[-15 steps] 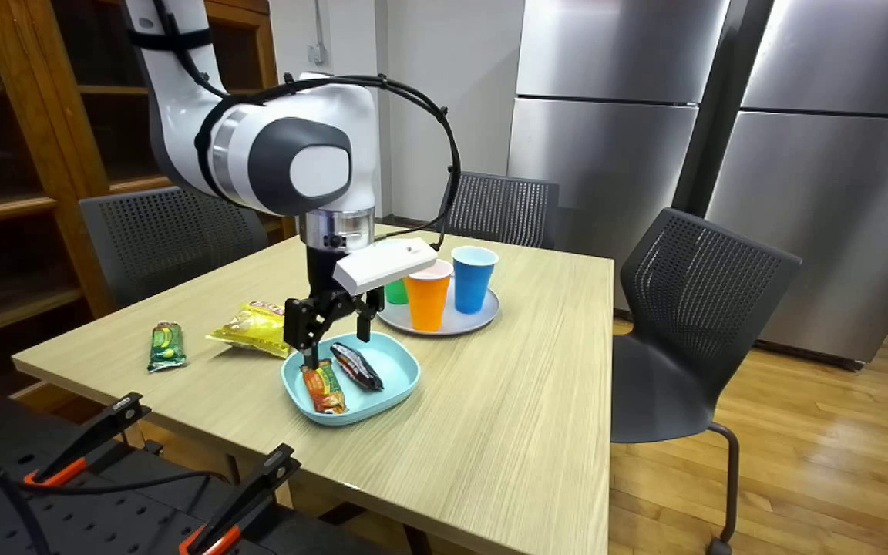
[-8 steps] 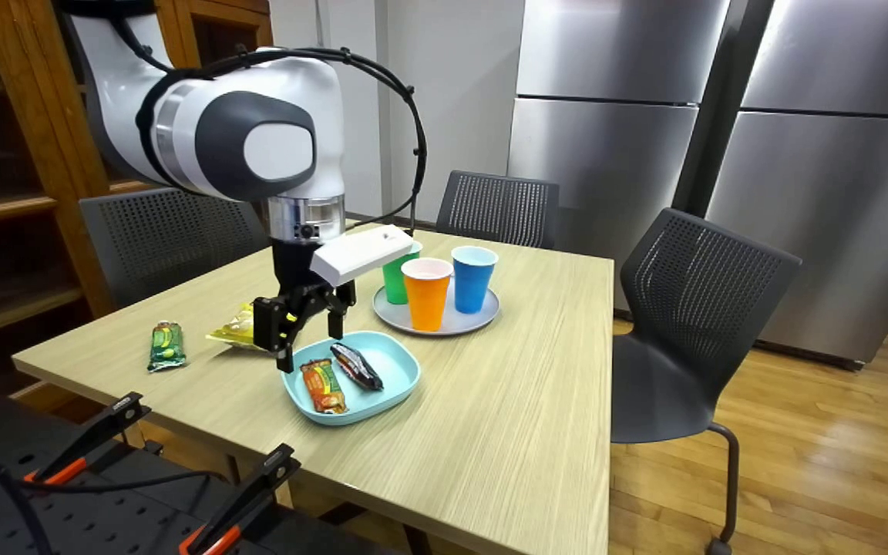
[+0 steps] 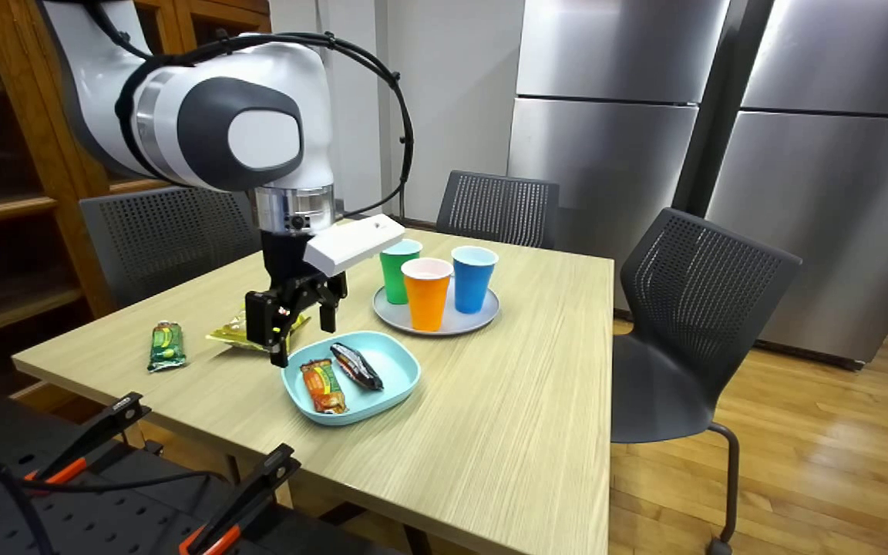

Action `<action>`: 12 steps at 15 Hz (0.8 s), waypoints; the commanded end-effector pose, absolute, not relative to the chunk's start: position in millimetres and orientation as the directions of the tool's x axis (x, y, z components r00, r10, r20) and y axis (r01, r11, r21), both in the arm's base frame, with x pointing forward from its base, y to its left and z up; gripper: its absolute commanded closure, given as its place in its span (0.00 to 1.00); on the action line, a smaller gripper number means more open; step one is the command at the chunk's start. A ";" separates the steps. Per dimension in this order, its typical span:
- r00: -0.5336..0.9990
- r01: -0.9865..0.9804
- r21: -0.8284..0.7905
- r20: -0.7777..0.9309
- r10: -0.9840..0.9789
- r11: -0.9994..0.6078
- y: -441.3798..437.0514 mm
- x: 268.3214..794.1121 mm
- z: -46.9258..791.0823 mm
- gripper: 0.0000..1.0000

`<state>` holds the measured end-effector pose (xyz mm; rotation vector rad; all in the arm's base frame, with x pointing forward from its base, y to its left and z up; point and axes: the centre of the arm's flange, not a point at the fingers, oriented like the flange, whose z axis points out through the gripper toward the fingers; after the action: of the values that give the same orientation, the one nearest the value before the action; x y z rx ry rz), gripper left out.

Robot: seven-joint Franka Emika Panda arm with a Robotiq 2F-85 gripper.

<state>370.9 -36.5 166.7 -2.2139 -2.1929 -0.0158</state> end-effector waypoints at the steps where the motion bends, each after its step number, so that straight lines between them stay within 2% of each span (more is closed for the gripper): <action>1: 0.010 1.000 -0.011 0.025 1.000 -0.009 -36.5 370.9 166.7 0.00; 12: 0.226 0.973 0.009 0.160 0.961 -0.230 36.0 381.6 169.0 0.00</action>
<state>376.6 16.6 164.2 -2.3439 -1.9361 -0.1260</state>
